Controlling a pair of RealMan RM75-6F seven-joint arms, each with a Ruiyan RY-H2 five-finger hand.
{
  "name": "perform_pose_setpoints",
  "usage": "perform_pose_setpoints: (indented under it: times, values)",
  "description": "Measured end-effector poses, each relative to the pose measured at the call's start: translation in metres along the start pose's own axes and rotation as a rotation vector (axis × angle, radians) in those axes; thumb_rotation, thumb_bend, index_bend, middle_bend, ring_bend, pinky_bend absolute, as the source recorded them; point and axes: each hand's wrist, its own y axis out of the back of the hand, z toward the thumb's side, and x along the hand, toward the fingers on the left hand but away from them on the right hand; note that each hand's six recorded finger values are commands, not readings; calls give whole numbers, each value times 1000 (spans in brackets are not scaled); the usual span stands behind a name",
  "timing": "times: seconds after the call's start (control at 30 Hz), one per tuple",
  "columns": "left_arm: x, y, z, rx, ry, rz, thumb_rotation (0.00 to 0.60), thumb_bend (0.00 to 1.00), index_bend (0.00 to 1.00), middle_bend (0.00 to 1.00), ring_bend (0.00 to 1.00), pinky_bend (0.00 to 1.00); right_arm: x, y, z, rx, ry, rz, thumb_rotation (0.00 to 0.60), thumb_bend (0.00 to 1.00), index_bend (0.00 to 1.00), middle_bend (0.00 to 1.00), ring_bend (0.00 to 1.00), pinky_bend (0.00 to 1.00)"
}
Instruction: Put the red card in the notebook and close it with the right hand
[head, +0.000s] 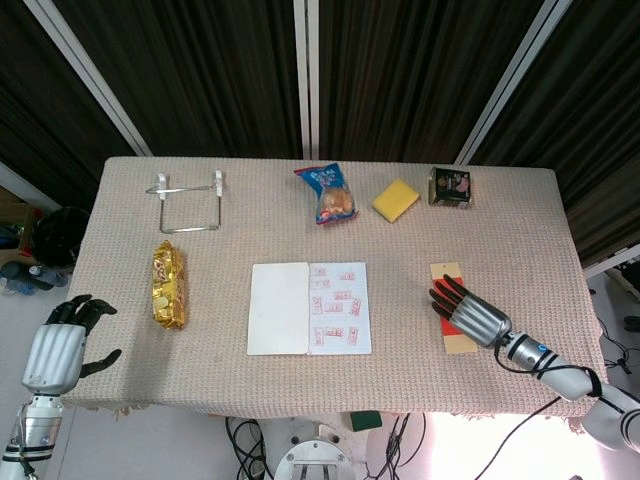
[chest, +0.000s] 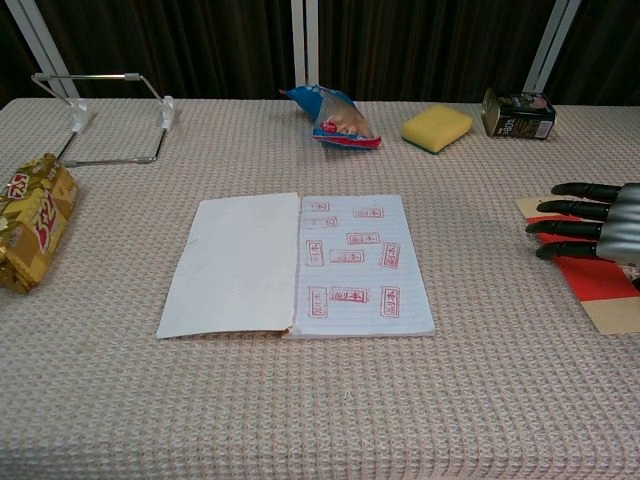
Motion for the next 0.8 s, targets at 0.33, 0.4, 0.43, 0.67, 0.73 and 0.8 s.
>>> perform_pose_setpoints:
  times: [0.33,0.4,0.43,0.67,0.73,0.8]
  values:
    - [0,1,-1,1,0,1,600,31,367,310,207,264,-1,6,1,-34,-8,-26,600,333,384,76,0,0]
    - [0,0,-1,2,-1,1,600,30,367,310,207,264,-1,8,2,-40,-6,-30,600,335,393,79,0,0]
    - [0,0,-1,1,0,1,600,30,367,310,207,264,-2,8,3,-42,-4,-32,600,336,397,79,0,0]
    - [-2,0,-3,1,4,2,600,30,367,310,207,264,-1,17,4,-44,-4,-65,600,336,403,81,0,0]
    - [-2,0,-3,0,5,1,600,30,367,310,207,264,-1,22,4,-49,-10,-82,600,336,404,82,0,0]
    - [-2,-1,-3,-1,4,1,600,30,367,310,207,264,-1,25,3,-49,-15,-94,600,336,404,82,0,0]
